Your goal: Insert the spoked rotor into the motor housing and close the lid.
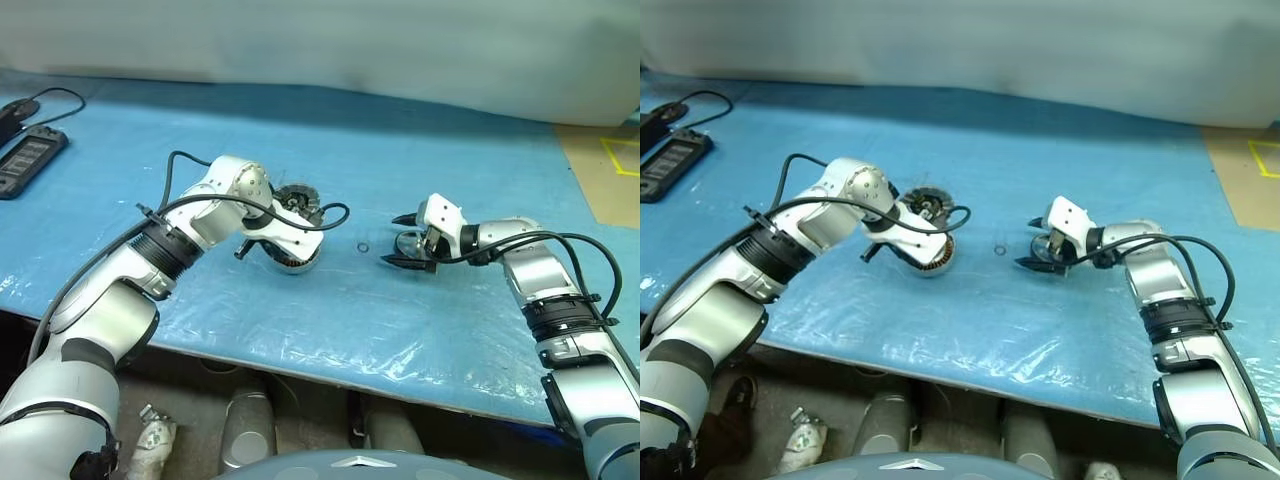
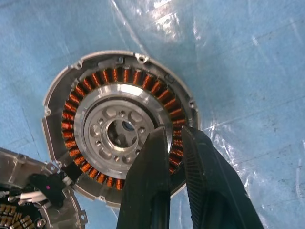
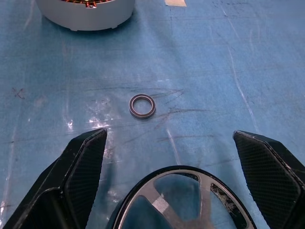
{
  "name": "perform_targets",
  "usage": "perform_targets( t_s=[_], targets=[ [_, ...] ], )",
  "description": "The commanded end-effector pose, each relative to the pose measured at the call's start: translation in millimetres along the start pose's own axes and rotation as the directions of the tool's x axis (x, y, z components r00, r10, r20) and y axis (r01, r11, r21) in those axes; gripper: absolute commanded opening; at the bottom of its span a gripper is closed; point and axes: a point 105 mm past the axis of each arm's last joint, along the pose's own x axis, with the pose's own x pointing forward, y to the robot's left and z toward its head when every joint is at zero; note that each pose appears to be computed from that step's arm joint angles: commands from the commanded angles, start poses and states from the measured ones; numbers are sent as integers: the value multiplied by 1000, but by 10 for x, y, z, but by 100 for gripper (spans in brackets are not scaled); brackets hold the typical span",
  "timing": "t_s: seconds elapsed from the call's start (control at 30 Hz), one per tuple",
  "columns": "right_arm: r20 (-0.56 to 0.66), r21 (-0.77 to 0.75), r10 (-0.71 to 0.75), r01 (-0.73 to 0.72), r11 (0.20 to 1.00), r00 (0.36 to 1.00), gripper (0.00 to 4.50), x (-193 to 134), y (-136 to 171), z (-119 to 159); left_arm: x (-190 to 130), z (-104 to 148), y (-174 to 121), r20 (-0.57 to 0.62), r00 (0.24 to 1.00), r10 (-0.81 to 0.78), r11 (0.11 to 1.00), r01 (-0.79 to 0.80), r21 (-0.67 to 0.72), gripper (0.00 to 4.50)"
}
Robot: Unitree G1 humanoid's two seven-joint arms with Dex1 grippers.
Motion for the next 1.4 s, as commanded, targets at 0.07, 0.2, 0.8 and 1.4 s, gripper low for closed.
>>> perform_targets(
  t_s=[0.07,0.2,0.8,1.4],
  targets=[
    [11,-38,-4,4,999,1000,450,-21,-63,98,-159,70,20,15,999,34,999,-34,31,55],
    [13,-41,1,-1,999,1000,450,-8,-71,107,-211,77,42,2,999,40,998,-40,57,55],
    [7,-54,14,-13,998,1000,450,7,-80,117,-153,3,110,-27,996,83,996,-82,37,276],
    [18,-52,2,-1,999,1000,450,31,-61,126,-44,-97,7,-53,998,35,999,-33,28,276]
  ],
)
